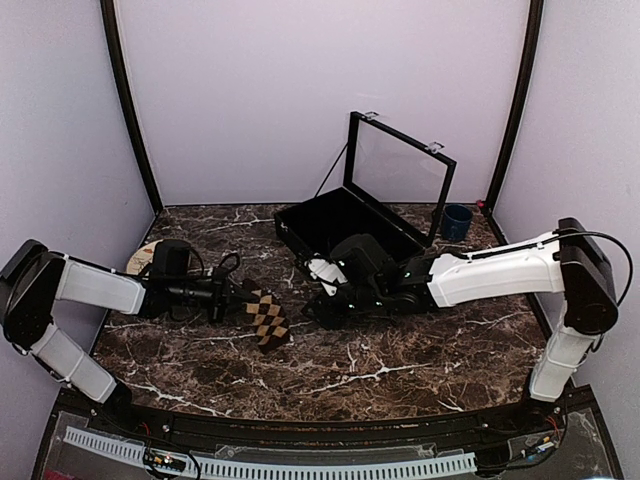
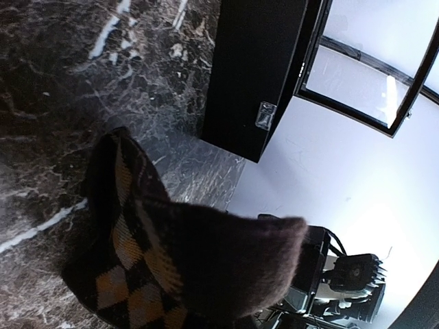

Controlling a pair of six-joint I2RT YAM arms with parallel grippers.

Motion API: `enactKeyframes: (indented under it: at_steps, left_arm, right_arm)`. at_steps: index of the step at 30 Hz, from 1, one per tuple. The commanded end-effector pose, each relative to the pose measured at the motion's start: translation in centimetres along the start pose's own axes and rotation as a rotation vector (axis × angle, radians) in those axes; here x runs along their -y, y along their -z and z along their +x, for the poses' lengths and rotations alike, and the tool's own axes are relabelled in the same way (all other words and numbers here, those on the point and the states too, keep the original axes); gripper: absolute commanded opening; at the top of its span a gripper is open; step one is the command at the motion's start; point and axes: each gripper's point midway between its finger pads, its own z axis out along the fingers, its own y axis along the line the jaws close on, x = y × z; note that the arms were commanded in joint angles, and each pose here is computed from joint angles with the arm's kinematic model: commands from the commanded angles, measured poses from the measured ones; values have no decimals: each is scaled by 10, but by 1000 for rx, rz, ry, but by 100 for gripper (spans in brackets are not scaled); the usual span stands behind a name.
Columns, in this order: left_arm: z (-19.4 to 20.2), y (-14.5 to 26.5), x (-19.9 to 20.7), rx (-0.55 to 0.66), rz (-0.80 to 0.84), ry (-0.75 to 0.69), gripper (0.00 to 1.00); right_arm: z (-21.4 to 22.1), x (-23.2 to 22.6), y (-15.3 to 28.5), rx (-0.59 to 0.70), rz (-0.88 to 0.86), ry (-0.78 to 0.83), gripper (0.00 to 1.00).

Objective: Roll the socks
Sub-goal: Place the sock at the center of the board.

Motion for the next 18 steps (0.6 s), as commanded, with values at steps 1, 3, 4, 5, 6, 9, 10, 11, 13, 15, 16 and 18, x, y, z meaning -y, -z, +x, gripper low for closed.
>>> enactKeyframes:
  at_steps: [1, 3, 4, 5, 6, 9, 10, 11, 13, 15, 16, 18]
  left_arm:
    - [-4, 9, -26, 21, -96, -14, 6]
    - [-5, 10, -38, 17, -129, -10, 7]
    - [-6, 11, -43, 18, -145, -10, 7]
    - [-7, 12, -48, 21, -159, -5, 8]
    - [-8, 13, -51, 24, -169, -5, 8]
    - [-13, 20, -61, 42, -201, -7, 9]
    - [-15, 23, -63, 50, -211, -9, 9]
    - [-17, 26, -67, 57, -227, -5, 9]
    - [-20, 31, -72, 68, -251, -11, 10]
    - [-22, 35, -77, 72, -272, -21, 10]
    - [-23, 36, -79, 73, -286, -26, 10]
    - [-23, 39, -86, 71, -320, -37, 11]
  right_arm:
    - [-21, -12, -6, 44, -45, 16, 51]
    - [-21, -13, -9, 44, -50, 16, 52]
    - [-21, -13, -11, 43, -50, 16, 52]
    - [-21, -14, -13, 44, -51, 16, 52]
    - [-21, -14, -15, 46, -54, 16, 52]
    - [-21, -16, -19, 47, -63, 15, 52]
    - [-20, -17, -21, 46, -66, 15, 52]
    - [-20, -17, -23, 44, -67, 15, 52]
    - [-19, -18, -27, 40, -69, 17, 52]
    - [-16, -19, -32, 29, -75, 20, 52]
    - [-15, -21, -35, 24, -80, 22, 53]
    - [-12, -22, -40, 16, -86, 23, 54]
